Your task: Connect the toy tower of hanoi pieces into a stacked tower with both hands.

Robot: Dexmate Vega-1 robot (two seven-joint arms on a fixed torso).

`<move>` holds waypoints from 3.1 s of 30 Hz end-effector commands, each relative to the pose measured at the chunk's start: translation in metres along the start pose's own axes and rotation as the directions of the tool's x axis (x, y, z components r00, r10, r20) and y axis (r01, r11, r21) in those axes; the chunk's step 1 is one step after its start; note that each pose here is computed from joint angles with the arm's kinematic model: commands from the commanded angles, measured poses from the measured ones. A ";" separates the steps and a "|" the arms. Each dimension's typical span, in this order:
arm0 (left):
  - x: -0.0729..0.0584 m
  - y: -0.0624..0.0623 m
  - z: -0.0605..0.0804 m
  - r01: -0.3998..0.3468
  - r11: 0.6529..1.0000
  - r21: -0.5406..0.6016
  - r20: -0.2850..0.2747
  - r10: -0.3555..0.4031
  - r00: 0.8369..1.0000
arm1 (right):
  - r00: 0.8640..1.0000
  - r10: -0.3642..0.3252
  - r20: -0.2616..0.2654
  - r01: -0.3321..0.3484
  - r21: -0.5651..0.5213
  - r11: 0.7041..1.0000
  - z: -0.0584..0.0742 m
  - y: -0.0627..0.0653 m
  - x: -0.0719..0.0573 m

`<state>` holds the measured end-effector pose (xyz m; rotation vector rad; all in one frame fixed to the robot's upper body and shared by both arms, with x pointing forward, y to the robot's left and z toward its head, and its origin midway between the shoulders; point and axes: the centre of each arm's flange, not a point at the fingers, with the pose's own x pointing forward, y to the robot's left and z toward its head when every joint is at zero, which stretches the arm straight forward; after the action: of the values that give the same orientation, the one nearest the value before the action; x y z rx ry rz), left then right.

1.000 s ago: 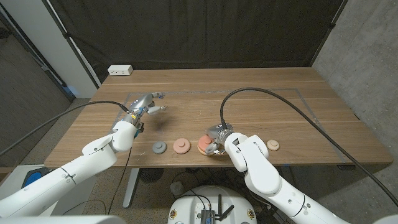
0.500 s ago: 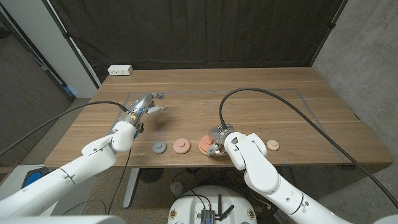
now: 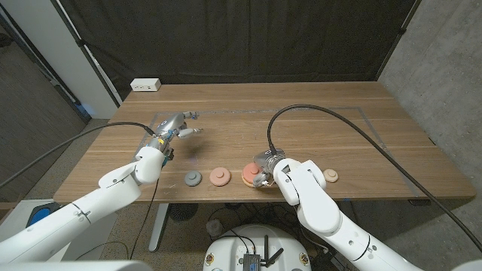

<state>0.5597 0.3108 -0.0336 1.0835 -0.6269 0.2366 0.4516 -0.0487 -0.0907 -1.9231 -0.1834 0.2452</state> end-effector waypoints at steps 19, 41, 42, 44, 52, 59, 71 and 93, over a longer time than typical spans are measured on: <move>0.000 -0.004 0.005 -0.002 1.000 -0.014 -0.003 0.002 1.000 | 0.992 -0.121 -0.040 0.125 0.118 0.985 -0.022 0.001 -0.021; -0.003 0.000 0.026 -0.046 0.999 -0.023 -0.049 0.045 0.998 | 0.968 -0.211 -0.137 0.227 0.120 0.966 -0.067 0.018 -0.047; -0.002 0.001 0.028 -0.046 0.999 -0.024 -0.047 0.045 0.998 | 0.966 -0.213 -0.143 0.231 0.120 0.966 -0.068 0.018 -0.047; -0.003 0.003 0.030 -0.044 0.998 -0.035 -0.038 0.043 0.998 | 0.963 -0.221 -0.157 0.242 0.131 0.961 -0.071 0.018 -0.049; -0.011 0.011 0.025 -0.027 0.999 -0.028 -0.047 0.026 0.999 | 0.947 -0.271 -0.175 0.299 0.159 0.941 -0.079 0.024 -0.049; -0.014 0.013 0.023 -0.012 0.999 -0.036 -0.046 0.011 0.999 | 0.937 -0.285 -0.202 0.323 0.190 0.927 -0.086 0.035 -0.049; -0.016 0.013 0.026 0.002 1.000 -0.015 -0.042 -0.003 0.999 | 0.928 -0.294 -0.231 0.342 0.209 0.916 -0.094 0.053 -0.057; -0.023 0.020 0.037 0.054 0.997 0.049 -0.033 -0.053 0.998 | 0.903 -0.329 -0.276 0.393 0.225 0.891 -0.104 0.075 -0.070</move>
<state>0.5268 0.2934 -0.0241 1.0837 -0.5811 0.2386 0.4151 -0.1823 -0.1115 -1.6049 -0.3174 -0.1779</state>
